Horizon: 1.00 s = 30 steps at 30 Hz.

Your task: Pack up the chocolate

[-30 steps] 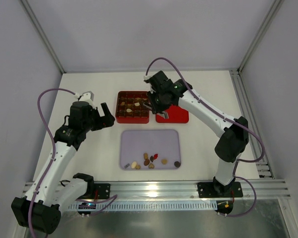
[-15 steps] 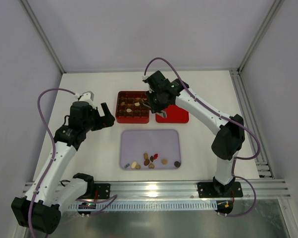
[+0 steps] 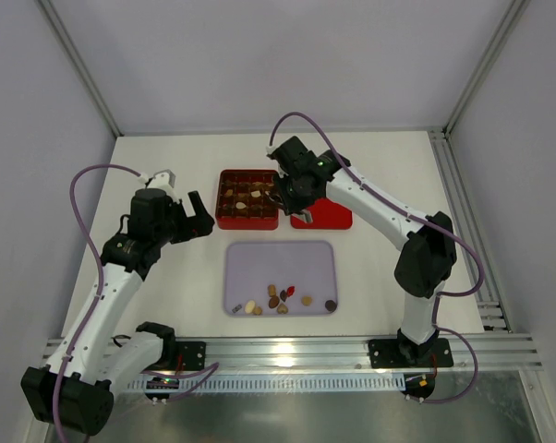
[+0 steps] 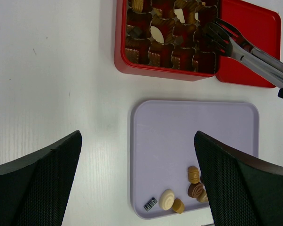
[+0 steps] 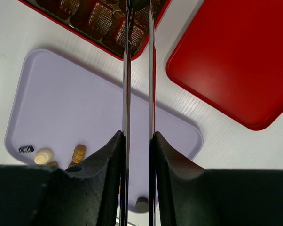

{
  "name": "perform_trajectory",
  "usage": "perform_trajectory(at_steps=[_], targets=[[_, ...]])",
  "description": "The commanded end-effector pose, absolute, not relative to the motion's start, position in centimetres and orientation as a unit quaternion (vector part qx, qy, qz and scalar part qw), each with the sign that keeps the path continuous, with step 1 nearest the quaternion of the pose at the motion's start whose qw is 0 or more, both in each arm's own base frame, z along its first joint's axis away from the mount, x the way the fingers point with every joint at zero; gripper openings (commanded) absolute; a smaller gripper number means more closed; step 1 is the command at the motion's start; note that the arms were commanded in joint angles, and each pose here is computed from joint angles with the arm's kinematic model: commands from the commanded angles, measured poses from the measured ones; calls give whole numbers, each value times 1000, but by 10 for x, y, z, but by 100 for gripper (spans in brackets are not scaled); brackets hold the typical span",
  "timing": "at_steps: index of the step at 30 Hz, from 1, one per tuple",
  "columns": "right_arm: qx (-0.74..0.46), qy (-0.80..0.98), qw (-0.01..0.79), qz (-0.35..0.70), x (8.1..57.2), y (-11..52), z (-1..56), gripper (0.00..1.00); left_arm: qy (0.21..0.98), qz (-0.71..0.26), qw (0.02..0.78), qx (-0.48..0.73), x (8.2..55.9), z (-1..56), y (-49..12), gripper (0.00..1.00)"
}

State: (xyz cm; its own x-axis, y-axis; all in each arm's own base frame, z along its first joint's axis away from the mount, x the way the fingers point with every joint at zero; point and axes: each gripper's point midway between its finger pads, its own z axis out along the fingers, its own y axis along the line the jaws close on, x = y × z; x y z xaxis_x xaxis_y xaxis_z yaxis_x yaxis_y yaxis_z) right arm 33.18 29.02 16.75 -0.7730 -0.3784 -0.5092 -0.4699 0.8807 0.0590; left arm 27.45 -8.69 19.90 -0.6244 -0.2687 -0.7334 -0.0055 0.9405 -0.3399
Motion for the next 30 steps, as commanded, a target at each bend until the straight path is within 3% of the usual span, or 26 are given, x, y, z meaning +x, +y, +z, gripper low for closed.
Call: perform_trajectory(at_steps=[1,30], targets=[[-226,931,269,97,340,295,171,32,879,-159,444,-77,279,212,-87,100],[-229,931,266,102,338,296,172,39,879,-160,443,-76,279,212,-87,100]])
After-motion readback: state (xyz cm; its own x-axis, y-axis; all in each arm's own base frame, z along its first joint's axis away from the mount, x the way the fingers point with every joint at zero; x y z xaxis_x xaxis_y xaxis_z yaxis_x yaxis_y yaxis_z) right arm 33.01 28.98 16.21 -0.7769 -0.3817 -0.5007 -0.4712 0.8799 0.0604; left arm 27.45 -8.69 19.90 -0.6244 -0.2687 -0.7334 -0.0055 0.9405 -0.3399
